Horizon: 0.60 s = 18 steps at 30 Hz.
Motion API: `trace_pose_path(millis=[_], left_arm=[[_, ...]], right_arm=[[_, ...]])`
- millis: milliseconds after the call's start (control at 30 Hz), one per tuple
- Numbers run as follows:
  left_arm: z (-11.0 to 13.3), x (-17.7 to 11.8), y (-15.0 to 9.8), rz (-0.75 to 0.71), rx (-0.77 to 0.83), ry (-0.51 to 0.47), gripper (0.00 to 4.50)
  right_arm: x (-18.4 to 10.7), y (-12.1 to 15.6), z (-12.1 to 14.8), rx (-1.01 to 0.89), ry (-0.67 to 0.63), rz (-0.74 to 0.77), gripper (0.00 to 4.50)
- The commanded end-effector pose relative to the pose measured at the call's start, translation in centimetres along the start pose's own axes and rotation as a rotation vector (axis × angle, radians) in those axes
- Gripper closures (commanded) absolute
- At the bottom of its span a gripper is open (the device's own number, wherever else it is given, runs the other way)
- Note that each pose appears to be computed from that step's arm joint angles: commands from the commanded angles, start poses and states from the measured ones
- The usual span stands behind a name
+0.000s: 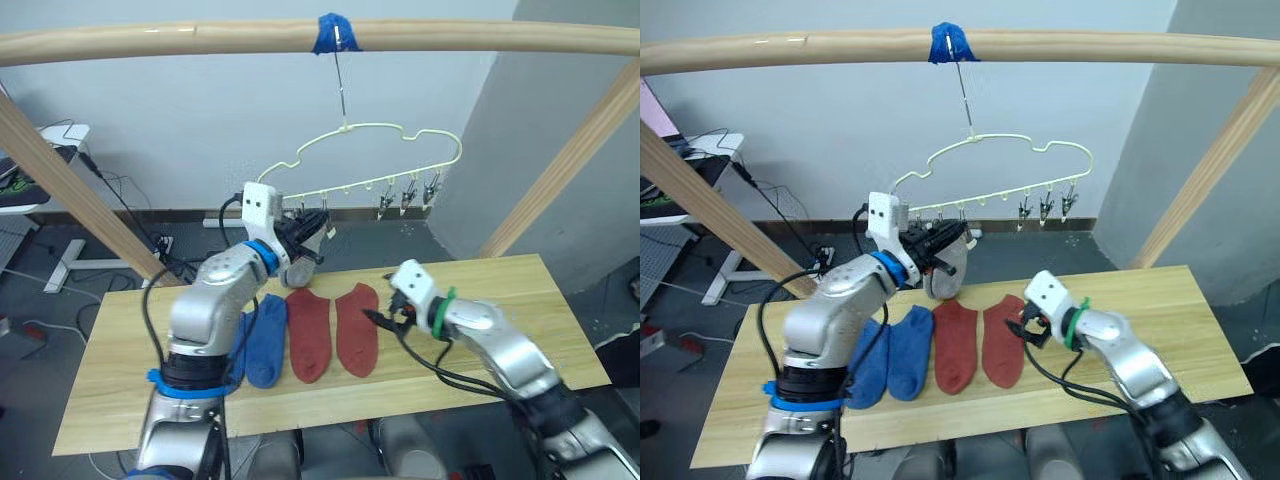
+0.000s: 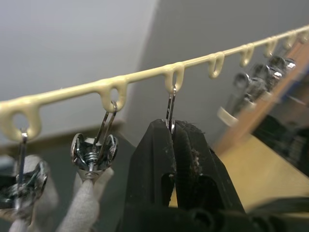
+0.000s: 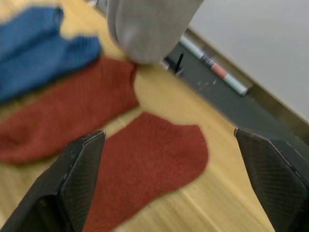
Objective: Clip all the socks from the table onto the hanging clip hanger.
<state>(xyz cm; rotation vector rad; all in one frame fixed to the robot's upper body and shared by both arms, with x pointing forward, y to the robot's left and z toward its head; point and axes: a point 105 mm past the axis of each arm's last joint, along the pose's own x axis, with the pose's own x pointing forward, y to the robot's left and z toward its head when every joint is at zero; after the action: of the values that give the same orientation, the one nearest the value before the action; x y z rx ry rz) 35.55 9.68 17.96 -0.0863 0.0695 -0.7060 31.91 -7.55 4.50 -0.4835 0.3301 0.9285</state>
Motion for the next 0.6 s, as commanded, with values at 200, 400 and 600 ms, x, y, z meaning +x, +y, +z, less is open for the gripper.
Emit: trace_pose_path(millis=[200,400,600], left_arm=[[0.2,-0.7,0.4,-0.019,-0.04,0.065,4.49],[-0.1,-0.8,0.0,-0.033,-0.042,0.074,4.49],[-0.5,-1.3,0.1,-0.028,-0.042,0.088,4.5]], right_arm=[[4.3,0.3,-2.5,0.011,0.079,0.071,0.0],[5.6,-0.2,-3.1,0.013,0.095,0.039,0.0],[5.6,1.1,-4.6,0.013,0.138,0.103,1.65]])
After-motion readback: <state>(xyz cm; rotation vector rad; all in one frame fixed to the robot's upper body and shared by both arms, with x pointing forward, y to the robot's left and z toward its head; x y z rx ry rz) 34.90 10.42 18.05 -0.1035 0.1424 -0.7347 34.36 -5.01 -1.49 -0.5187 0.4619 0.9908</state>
